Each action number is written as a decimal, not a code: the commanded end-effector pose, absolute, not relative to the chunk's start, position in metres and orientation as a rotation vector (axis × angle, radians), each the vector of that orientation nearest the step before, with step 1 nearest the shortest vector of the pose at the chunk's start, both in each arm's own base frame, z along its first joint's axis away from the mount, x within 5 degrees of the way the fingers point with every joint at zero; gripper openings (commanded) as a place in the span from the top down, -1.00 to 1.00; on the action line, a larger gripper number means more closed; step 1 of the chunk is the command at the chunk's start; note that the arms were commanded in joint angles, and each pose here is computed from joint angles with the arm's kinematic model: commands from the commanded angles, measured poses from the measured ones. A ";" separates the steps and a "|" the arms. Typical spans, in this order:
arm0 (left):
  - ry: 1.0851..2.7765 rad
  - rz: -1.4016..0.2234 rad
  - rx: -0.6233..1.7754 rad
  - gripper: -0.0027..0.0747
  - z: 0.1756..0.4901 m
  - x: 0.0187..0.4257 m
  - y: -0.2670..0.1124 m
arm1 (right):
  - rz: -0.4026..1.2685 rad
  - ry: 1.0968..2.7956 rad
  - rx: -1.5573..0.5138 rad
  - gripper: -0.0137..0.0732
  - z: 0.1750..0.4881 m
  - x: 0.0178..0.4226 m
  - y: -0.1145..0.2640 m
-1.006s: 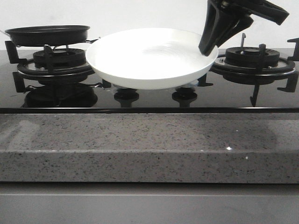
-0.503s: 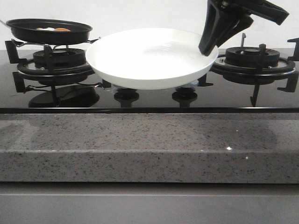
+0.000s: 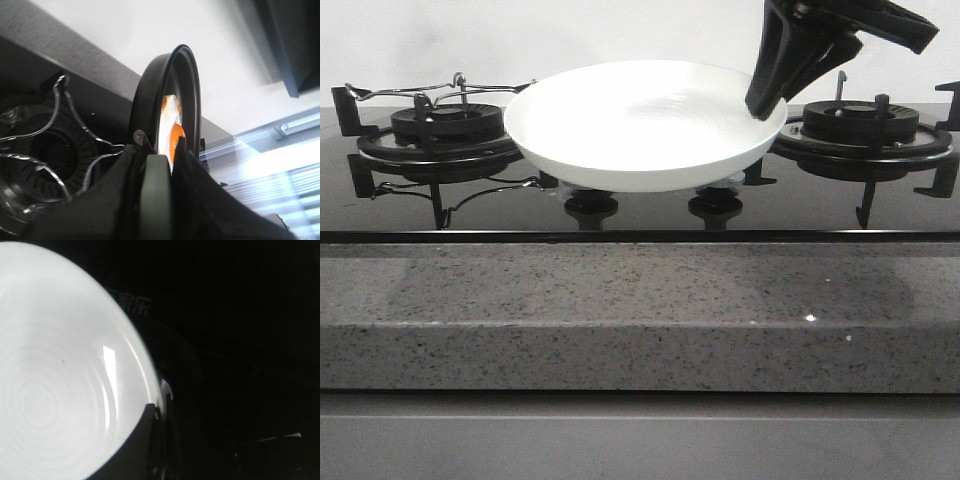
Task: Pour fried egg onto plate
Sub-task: 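Lift the frying pan with the left gripper and swing it over the plate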
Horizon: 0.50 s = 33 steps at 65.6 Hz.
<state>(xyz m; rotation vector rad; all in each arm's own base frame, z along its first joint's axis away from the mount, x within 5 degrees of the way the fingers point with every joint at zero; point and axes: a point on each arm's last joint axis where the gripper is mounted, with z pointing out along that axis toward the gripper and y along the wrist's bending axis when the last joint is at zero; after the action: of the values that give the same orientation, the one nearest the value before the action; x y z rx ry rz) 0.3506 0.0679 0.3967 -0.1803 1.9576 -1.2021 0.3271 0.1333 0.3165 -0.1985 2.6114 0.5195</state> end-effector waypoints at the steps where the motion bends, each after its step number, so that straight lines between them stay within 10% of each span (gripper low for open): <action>1: 1.814 -1.272 -0.002 0.98 0.449 0.318 0.047 | 0.545 2.505 -0.200 0.91 0.341 0.323 0.133; 33: 1.847 -1.045 0.308 0.98 0.487 0.265 -0.027 | 0.545 2.505 -0.200 0.91 0.341 0.323 0.133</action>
<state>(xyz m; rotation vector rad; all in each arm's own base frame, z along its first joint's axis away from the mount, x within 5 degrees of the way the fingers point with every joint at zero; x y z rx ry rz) 0.2856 -0.0059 0.4565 0.2400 1.9723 -1.0293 0.3271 0.1333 0.3165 -0.1968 2.6117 0.5200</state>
